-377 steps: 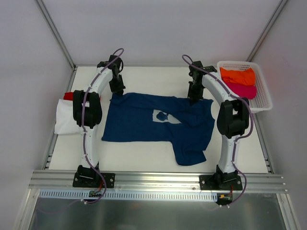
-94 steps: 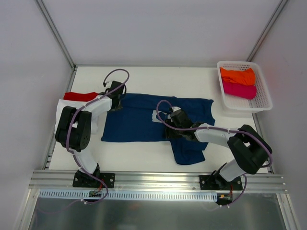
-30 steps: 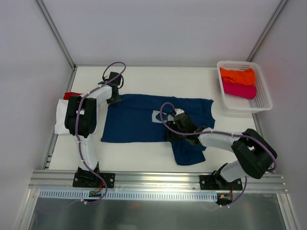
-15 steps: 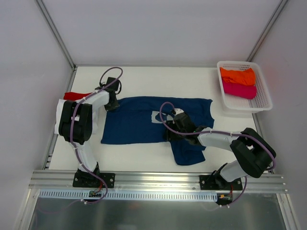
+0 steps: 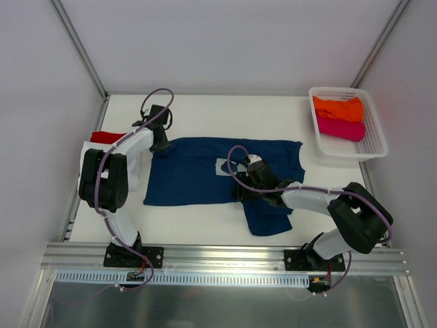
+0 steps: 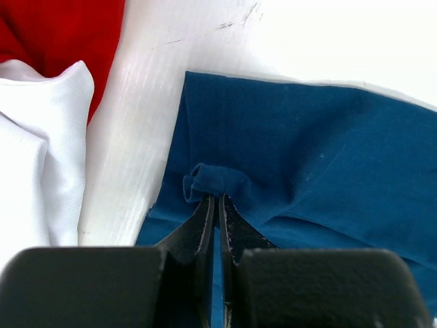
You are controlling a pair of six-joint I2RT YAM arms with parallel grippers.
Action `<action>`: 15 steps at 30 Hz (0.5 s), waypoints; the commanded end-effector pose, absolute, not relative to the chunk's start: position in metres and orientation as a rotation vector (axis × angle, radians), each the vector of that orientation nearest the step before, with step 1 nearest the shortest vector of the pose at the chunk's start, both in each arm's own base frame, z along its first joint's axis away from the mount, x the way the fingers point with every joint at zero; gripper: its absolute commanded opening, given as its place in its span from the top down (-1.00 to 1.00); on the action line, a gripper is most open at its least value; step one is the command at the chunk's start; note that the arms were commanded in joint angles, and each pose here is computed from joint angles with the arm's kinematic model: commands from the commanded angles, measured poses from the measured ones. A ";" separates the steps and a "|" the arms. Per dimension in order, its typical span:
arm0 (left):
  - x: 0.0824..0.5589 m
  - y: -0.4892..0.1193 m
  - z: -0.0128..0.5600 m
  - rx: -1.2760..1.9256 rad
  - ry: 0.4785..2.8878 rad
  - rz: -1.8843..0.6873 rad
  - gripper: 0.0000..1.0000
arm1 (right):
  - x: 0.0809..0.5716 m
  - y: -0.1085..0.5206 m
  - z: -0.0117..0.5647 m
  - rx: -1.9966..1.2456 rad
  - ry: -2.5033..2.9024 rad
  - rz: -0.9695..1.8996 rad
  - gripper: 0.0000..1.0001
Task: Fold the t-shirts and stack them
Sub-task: Fold the tshirt
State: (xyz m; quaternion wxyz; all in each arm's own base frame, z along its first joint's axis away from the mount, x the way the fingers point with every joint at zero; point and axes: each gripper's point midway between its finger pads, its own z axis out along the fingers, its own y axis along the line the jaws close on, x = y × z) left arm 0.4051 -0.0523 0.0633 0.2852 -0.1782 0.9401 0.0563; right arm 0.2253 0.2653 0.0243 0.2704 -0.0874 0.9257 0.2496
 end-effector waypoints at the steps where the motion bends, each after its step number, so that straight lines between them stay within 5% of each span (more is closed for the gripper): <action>1: 0.405 -0.053 0.085 -0.456 2.478 0.139 1.00 | 0.202 0.253 0.002 -0.256 2.608 0.629 0.05; 15: 0.377 -0.057 0.067 -0.461 2.536 0.130 1.00 | 0.201 0.254 -0.001 -0.257 2.623 0.625 0.05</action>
